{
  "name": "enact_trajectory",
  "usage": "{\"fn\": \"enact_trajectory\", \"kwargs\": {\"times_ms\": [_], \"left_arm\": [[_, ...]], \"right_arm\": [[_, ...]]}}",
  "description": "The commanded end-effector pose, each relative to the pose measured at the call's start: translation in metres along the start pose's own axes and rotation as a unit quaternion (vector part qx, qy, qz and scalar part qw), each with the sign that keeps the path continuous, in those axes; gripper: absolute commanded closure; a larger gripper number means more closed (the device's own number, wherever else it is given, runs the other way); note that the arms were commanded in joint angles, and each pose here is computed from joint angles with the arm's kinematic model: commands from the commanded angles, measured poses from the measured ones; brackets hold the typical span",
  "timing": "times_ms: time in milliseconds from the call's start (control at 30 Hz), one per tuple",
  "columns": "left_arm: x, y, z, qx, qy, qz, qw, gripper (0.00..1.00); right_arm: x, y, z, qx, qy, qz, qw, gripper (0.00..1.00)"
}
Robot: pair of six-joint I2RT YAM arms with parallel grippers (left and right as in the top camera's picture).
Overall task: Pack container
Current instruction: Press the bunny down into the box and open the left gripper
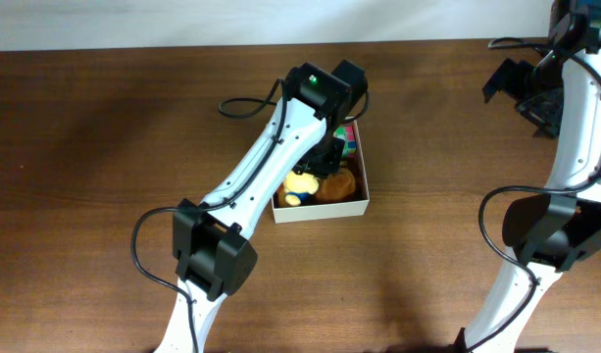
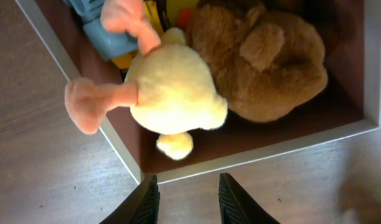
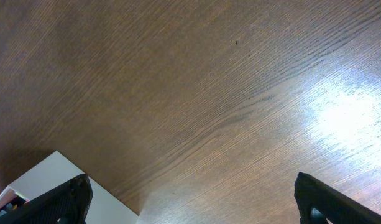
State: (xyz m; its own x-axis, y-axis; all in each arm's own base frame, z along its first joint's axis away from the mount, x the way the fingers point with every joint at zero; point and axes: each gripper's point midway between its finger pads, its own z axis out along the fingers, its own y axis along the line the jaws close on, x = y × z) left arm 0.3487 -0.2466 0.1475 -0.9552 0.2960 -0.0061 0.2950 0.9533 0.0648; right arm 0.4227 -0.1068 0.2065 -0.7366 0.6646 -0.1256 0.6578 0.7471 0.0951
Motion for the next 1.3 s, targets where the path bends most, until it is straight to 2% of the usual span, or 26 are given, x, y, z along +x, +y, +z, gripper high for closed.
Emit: {"fn": "enact_trajectory", "kwargs": {"times_ms": [0, 100, 167, 467, 900, 1267], "left_arm": [[0.005, 0.0, -0.01, -0.001, -0.003, -0.002, 1.0, 0.75], [0.007, -0.001, -0.006, -0.004, 0.003, 0.001, 1.0, 0.84], [0.006, -0.002, 0.0, -0.005, 0.007, 0.001, 1.0, 0.98], [-0.002, 0.0, 0.046, -0.025, 0.01, 0.0, 1.0, 0.98], [-0.023, 0.019, 0.059, -0.047, -0.021, -0.019, 0.999, 0.98], [-0.014, 0.02, 0.124, -0.05, -0.009, -0.018, 0.999, 0.98]], "right_arm": [[0.002, 0.001, -0.006, -0.004, -0.004, 0.003, 1.0, 0.01], [0.002, 0.001, -0.006, -0.004, -0.004, 0.003, 1.0, 0.01], [0.002, 0.001, -0.006, -0.004, -0.004, 0.003, 1.0, 0.01], [0.002, 0.001, -0.006, -0.004, -0.004, 0.003, 1.0, 0.01], [0.002, 0.001, -0.006, -0.004, -0.004, 0.003, 1.0, 0.01], [0.002, 0.001, -0.006, -0.004, -0.004, 0.003, 1.0, 0.01]]}}
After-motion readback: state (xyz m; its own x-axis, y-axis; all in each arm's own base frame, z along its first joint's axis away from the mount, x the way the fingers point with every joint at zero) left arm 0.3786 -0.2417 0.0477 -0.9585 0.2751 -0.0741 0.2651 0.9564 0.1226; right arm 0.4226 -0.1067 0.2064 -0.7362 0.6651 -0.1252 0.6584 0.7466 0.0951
